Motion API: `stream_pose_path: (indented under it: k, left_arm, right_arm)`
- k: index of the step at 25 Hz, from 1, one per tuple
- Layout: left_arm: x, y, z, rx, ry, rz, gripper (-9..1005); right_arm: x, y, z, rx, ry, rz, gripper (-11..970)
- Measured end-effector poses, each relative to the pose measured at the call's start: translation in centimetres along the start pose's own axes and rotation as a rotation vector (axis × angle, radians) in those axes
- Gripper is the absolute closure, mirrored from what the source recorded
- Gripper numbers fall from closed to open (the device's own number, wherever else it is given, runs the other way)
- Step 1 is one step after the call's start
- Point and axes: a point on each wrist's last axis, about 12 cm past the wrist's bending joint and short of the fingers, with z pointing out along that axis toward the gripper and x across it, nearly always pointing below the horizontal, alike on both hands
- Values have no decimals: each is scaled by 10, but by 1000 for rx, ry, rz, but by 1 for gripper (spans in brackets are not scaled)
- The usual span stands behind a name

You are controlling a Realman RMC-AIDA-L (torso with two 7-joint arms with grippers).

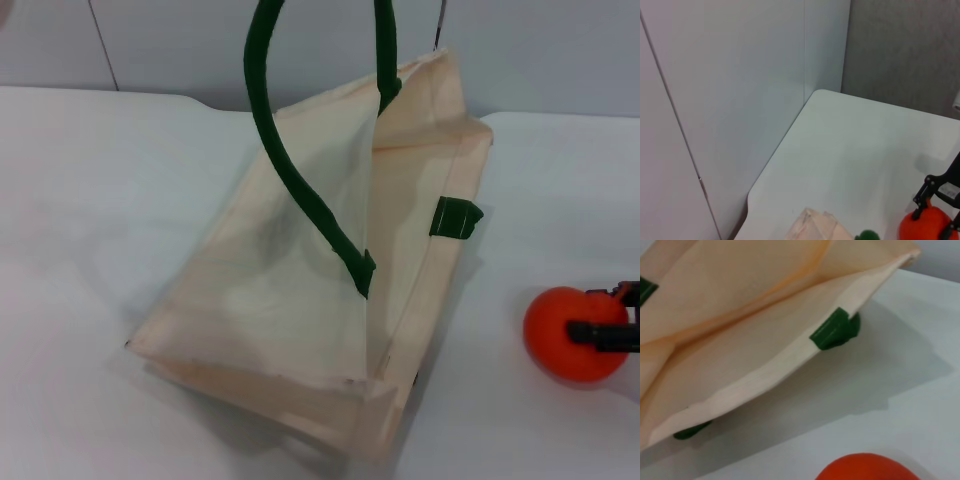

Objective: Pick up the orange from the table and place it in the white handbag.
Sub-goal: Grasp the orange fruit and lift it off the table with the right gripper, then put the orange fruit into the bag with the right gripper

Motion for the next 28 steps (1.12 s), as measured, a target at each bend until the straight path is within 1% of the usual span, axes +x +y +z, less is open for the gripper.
stream_pose_path:
  k: [1, 6, 12, 15, 19, 23, 25, 28]
  left_arm:
    - [0, 0, 0, -1, 0, 0, 853]
    - [0, 0, 0, -1, 0, -1, 853]
    - [2, 1, -1, -2, -1, -5, 853]
    - [3, 1, 0, -1, 0, -8, 853]
    - [2, 1, 0, -1, -1, -6, 853]
    - [-4, -1, 0, 2, -2, 8, 853]
    - [-7, -2, 1, 6, -2, 15, 853]
    - [-12, -4, 2, 14, -3, 29, 854]
  right_arm:
    - [0, 0, 0, 3, -2, 0, 143]
    - [-2, -2, -1, 12, -1, 0, 374]
    - [-2, 1, 3, -2, -5, -58, 482]
    - [-6, 2, 2, -11, -44, -85, 502]
    - [-24, 3, -7, -25, -184, -133, 528]
    - [-50, 1, -14, -26, -285, -203, 564]
    - [-63, 2, -9, -43, -299, -230, 584]
    - [-81, 7, 6, -76, -304, -268, 605]
